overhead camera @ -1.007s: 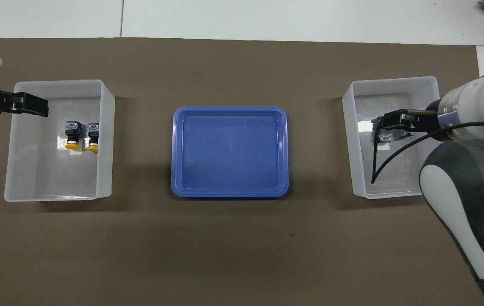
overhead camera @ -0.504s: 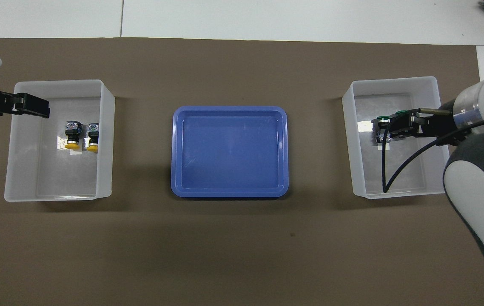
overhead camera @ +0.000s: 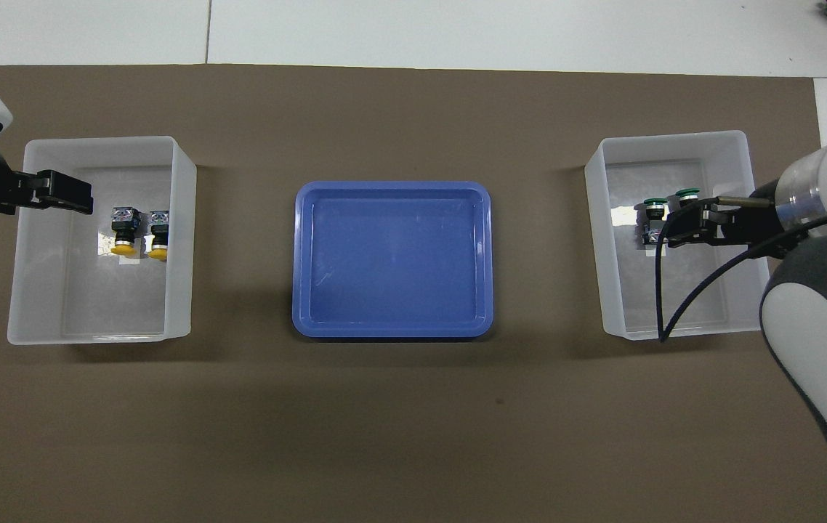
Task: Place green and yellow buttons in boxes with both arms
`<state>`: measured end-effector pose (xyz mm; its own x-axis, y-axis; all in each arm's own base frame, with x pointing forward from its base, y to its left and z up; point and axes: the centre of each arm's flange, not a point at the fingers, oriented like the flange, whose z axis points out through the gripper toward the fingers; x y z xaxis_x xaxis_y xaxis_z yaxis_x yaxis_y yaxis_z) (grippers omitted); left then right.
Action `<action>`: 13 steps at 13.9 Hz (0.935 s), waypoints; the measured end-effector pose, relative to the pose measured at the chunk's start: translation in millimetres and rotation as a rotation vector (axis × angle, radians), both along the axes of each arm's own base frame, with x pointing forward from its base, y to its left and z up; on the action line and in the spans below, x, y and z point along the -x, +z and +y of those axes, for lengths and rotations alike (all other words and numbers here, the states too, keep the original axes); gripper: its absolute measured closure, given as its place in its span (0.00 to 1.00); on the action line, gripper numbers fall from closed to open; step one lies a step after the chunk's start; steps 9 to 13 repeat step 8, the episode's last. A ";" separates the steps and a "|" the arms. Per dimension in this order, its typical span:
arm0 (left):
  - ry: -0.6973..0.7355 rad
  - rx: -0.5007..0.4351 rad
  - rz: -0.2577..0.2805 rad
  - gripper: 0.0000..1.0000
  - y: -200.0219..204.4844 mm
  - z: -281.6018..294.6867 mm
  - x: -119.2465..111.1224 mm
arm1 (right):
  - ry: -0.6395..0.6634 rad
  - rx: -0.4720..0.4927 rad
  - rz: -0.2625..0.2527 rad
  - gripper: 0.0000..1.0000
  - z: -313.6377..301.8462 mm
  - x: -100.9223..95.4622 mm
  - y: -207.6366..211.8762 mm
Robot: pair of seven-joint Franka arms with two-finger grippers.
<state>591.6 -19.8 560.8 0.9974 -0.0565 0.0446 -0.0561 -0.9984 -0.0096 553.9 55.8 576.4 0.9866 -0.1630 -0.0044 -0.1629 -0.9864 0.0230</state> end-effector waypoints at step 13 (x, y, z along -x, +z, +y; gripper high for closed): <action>0.013 0.001 0.003 0.00 1.5 -3.2 4.1 | 0.001 0.002 0.012 0.00 -0.4 3.5 -4.9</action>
